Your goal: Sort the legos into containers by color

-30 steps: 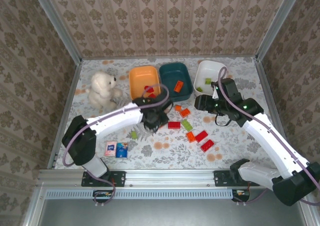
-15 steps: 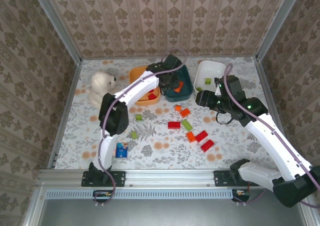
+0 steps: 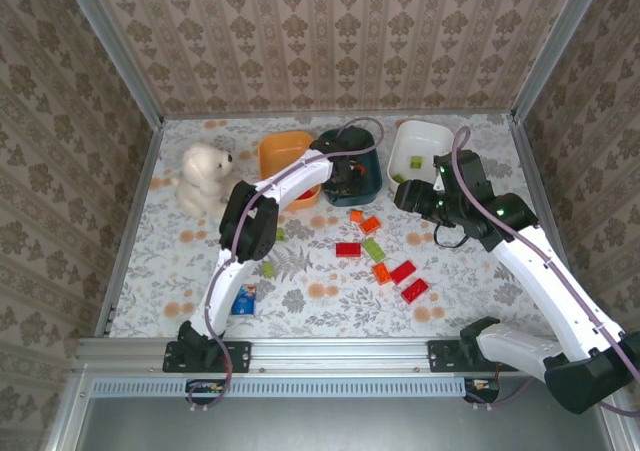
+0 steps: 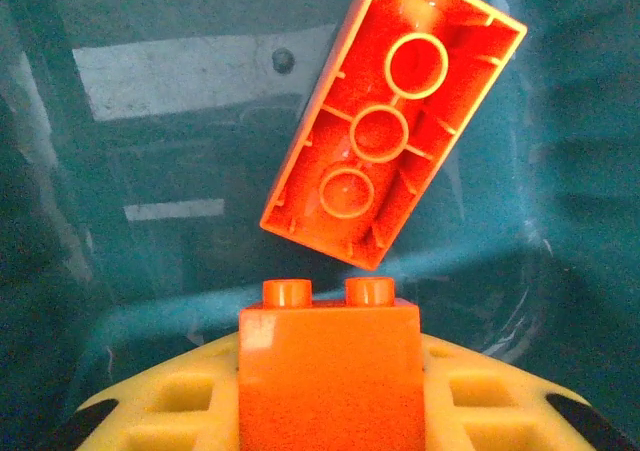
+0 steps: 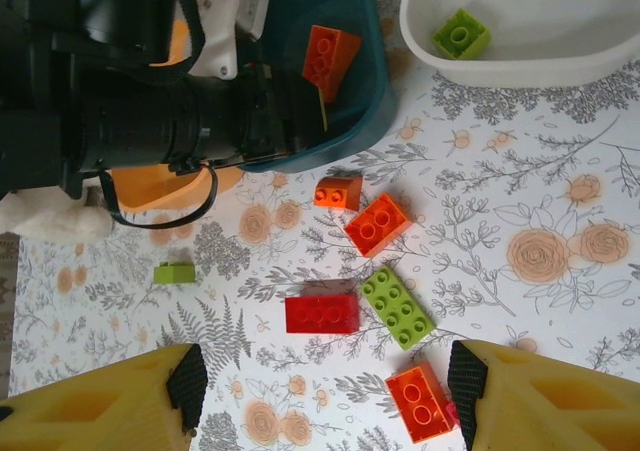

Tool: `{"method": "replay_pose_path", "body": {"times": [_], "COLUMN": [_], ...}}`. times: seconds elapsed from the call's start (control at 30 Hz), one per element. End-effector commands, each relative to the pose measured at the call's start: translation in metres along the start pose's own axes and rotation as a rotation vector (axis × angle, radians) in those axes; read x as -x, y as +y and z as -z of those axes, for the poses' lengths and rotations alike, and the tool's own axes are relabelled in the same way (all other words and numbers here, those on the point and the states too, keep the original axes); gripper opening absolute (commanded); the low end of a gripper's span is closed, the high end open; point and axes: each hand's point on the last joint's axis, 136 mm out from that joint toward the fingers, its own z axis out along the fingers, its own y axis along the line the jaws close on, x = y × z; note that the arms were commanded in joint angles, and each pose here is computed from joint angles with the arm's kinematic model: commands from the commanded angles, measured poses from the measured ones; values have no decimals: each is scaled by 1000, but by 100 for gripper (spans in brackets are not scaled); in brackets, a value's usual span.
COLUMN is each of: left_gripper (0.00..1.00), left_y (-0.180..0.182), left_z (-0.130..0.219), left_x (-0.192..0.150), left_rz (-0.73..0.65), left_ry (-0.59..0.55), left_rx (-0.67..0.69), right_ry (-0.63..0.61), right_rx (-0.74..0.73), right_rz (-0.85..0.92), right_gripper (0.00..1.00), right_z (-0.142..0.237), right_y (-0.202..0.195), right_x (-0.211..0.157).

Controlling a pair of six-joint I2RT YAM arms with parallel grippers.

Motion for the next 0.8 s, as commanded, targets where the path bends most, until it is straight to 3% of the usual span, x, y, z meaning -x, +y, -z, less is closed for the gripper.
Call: {"method": "replay_pose_path", "body": {"times": [0.0, 0.23, 0.4, 0.5, 0.63, 0.77], "left_gripper": [39, 59, 61, 61, 62, 62], "left_y": [-4, -19, -13, 18, 77, 123], "left_z": [7, 57, 117, 156, 191, 200], "left_x": [1, 30, 52, 52, 21, -36], "left_rz": [-7, 15, 71, 150, 297, 362], "left_ry": [18, -82, -188, -259, -316, -284], "left_rx": [-24, -89, -113, -106, -121, -103], "right_ry": [20, 25, 51, 95, 145, 246], "right_rx": [-53, -57, -64, -36, -39, -127], "right_rz": [-38, -7, 117, 244, 391, 373], "right_gripper": [68, 68, 68, 67, 67, 67], "right_z": [-7, -11, -21, -34, -56, -91], "right_y": [-11, -8, 7, 32, 61, 34], "right_x": [-2, 4, -2, -20, -50, -71]}}
